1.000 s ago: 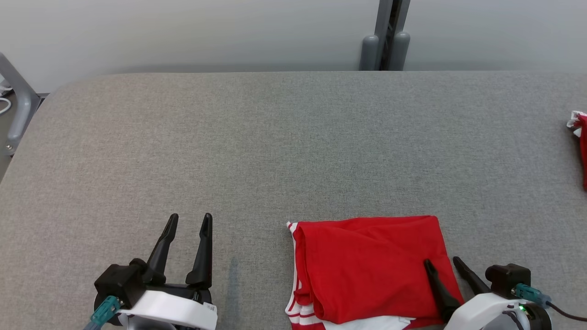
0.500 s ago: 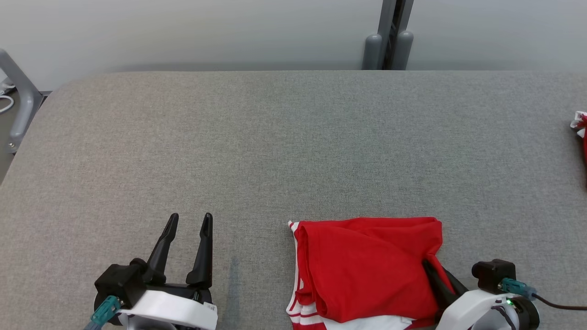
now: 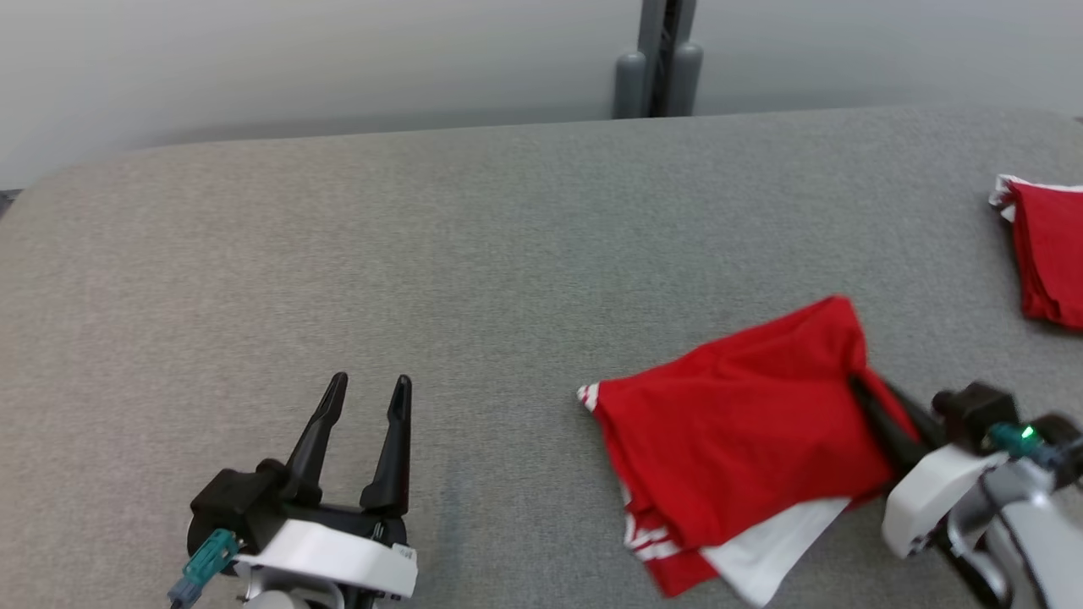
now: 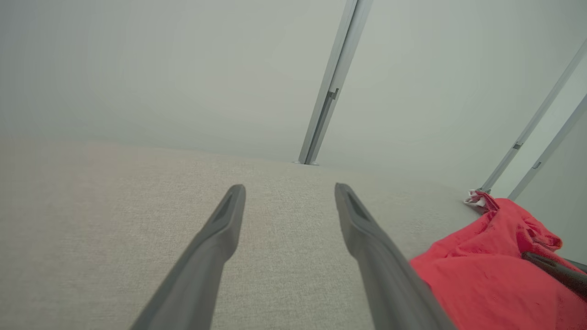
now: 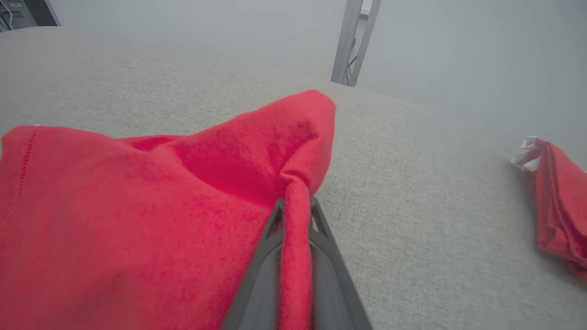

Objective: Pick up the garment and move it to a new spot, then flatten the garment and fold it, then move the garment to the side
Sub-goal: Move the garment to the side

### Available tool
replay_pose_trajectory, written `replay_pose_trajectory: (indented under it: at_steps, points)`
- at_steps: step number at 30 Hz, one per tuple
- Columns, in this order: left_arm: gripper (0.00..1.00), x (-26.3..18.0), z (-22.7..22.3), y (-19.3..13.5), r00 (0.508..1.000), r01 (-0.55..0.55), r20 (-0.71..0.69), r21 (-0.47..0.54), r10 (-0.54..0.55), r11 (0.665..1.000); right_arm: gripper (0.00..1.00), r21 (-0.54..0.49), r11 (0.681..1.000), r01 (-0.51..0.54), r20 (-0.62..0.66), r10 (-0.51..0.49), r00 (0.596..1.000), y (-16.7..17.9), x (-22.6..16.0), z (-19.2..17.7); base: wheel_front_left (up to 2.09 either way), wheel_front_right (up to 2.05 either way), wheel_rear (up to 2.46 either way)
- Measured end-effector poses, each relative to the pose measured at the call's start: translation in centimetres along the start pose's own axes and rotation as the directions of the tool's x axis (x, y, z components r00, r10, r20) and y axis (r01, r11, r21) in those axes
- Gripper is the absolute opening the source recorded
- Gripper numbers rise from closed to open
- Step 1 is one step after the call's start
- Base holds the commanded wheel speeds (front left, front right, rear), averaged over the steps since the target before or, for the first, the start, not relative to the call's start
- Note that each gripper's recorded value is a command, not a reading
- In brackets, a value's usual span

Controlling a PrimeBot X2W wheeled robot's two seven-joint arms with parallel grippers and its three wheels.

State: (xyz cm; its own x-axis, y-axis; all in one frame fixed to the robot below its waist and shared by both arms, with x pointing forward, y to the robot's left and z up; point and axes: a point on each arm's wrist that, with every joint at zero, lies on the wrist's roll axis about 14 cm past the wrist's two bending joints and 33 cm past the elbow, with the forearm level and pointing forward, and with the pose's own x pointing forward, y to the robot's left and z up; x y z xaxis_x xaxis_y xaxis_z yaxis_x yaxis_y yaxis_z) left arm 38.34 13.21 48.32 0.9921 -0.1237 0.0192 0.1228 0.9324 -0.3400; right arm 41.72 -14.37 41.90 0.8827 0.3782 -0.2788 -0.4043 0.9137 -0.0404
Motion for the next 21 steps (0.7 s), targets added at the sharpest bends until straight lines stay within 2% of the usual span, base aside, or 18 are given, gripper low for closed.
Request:
replay_pose_trajectory:
  at_steps: [5, 12, 21]
  points:
    - [1.0, 2.4, -0.5, -3.0, 0.995, 0.1, -0.006, -0.003, -0.1, 0.995, 0.0, -0.164, 0.985, 0.05, 0.054, -0.042, 0.998, -5.1, -0.1, 3.8, 0.0, 0.0, 0.0]
    - [1.0, 6.8, -2.1, -8.0, 0.962, 0.272, -0.024, -0.017, -0.272, 0.962, 0.0, -0.362, 0.925, 0.116, 0.063, -0.099, 0.993, -12.0, 0.0, 7.7, 0.0, 0.0, 0.0]
    - [1.0, 11.6, -5.8, -11.7, 0.913, 0.4, -0.059, -0.065, -0.404, 0.914, 0.0, -0.445, 0.862, 0.243, 0.019, -0.262, 0.965, -21.5, 0.1, 8.6, 0.0, 0.0, 0.0]
